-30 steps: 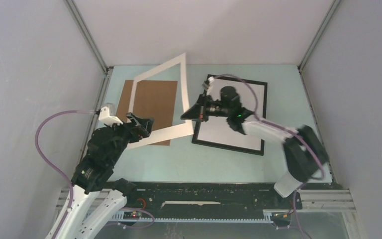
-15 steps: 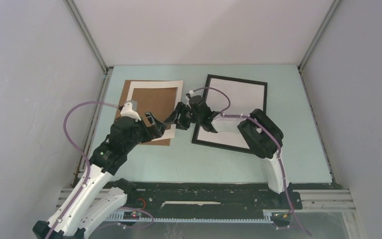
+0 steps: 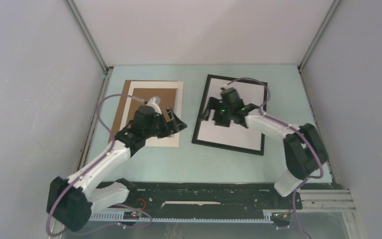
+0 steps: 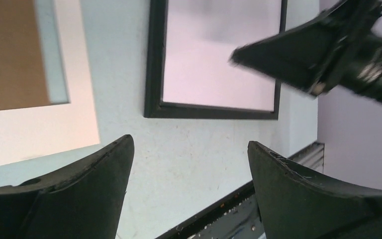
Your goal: Put the photo into the frame
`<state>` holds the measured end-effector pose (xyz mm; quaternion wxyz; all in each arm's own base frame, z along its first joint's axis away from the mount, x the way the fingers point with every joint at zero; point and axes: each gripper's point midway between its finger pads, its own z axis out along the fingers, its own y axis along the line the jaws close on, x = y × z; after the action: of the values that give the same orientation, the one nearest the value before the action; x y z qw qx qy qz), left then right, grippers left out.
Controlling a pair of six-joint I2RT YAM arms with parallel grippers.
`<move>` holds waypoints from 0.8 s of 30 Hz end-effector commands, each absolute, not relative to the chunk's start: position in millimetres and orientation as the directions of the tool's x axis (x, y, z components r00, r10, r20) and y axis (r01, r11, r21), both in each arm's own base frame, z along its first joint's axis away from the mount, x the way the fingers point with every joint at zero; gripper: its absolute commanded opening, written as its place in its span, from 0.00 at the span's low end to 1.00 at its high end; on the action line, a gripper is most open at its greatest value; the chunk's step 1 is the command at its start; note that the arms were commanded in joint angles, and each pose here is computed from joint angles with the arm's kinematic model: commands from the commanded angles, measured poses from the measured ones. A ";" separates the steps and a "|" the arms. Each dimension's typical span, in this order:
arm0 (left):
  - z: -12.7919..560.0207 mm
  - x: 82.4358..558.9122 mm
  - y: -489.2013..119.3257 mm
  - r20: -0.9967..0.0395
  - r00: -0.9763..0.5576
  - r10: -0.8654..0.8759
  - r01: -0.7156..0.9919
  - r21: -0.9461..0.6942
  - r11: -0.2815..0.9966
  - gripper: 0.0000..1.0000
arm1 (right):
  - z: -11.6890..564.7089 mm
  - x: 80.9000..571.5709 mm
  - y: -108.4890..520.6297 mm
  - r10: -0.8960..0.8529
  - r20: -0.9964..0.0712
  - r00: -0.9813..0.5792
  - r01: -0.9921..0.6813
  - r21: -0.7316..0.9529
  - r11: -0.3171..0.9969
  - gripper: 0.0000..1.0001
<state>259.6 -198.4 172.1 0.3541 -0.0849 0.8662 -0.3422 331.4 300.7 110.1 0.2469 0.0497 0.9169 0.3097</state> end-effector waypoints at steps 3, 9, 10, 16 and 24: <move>167.5 269.3 -272.2 -0.520 -0.812 -0.264 0.199 -0.673 0.713 0.91 | 95.3 316.0 154.4 0.260 -0.460 -0.849 0.086 0.365 0.927 0.88; 136.2 276.8 -330.7 -0.485 -0.863 -0.140 0.224 -0.618 0.754 0.91 | 91.8 303.4 86.1 0.387 -0.468 -0.795 0.221 0.370 0.902 0.85; 132.2 279.2 -335.5 -0.491 -0.862 -0.125 0.228 -0.597 0.769 0.91 | 89.3 302.4 78.4 0.406 -0.462 -0.788 0.243 0.373 0.896 0.84; 103.7 299.6 -334.2 -0.513 -0.855 -0.081 0.188 -0.450 0.873 0.91 | 79.9 301.7 46.1 0.466 -0.461 -0.755 0.318 0.364 0.876 0.83; 74.0 312.1 -333.7 -0.484 -0.872 -0.069 0.119 -0.347 0.930 0.91 | 71.0 303.8 26.8 0.506 -0.450 -0.736 0.357 0.377 0.855 0.84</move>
<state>299.2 -335.5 69.9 0.2329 0.0183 0.9470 -0.2204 299.2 28.9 69.4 0.2640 0.2468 0.9241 0.1246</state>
